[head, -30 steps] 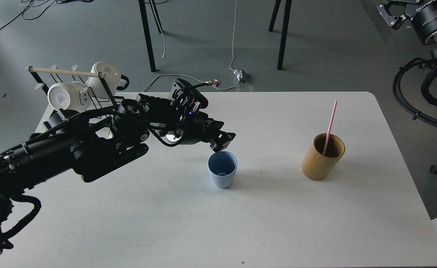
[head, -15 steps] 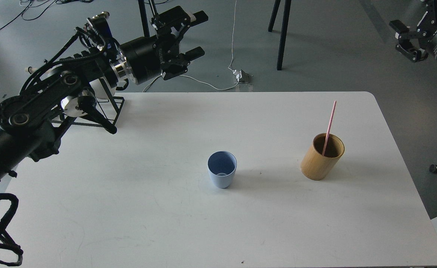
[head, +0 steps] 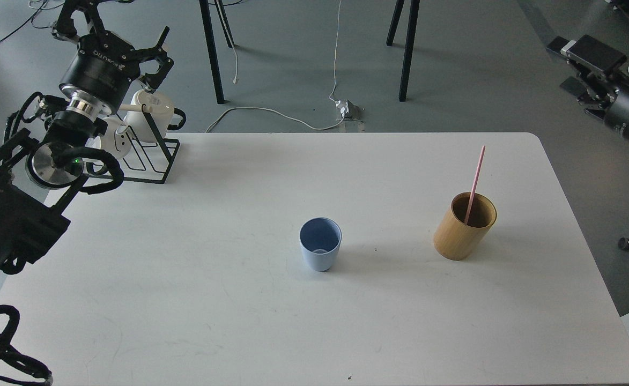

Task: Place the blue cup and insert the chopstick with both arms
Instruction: 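Release the blue cup and raise the left arm back to rest, then reach the right gripper to the straw in the tan cup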

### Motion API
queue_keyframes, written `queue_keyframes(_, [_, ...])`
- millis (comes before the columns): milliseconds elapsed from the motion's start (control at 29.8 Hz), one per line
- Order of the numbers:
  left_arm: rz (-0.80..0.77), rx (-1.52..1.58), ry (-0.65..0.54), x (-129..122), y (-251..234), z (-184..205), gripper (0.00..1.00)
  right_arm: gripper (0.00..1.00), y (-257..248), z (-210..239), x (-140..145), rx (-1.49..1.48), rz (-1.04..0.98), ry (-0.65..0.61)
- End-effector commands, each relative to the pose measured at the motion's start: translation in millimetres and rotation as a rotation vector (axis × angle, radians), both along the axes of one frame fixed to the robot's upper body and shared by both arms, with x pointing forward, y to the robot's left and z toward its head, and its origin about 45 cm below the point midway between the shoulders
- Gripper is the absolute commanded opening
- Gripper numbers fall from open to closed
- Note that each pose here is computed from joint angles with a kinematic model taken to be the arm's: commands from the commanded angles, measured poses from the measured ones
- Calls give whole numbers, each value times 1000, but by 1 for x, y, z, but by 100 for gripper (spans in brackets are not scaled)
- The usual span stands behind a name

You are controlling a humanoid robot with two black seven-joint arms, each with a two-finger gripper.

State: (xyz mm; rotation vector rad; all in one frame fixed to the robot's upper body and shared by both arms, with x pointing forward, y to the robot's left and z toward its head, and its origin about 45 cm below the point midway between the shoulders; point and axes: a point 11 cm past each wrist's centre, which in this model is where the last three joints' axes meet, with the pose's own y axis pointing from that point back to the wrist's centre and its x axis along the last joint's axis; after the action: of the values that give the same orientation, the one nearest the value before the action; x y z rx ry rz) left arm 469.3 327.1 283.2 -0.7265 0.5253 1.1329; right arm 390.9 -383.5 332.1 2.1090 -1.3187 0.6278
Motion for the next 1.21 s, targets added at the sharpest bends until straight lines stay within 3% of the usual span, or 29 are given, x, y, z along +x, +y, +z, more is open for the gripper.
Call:
queue_keyframes(0, [23,-37,40,-7,7,-18,100,99,8,-11,-4,-114,60,-3])
queue_keyframes(469, [49,-29,60,-6,14,-25,100,97,30,-104,-10,-462,219,36])
queue_keyframes(570, [52,-27,58,-5,15,-24,100,82,37,-120,-5,-492,239,48])
queue_keyframes(737, [72,-20,68,-5,22,-28,100,45,54,-134,-10,-491,287,70])
queue_keyframes(804, [73,-19,68,-5,22,-28,100,35,61,-141,-11,-501,295,88])
queue_keyframes(1173, [92,-8,83,-5,28,-33,100,30,56,-147,-13,-542,297,102])
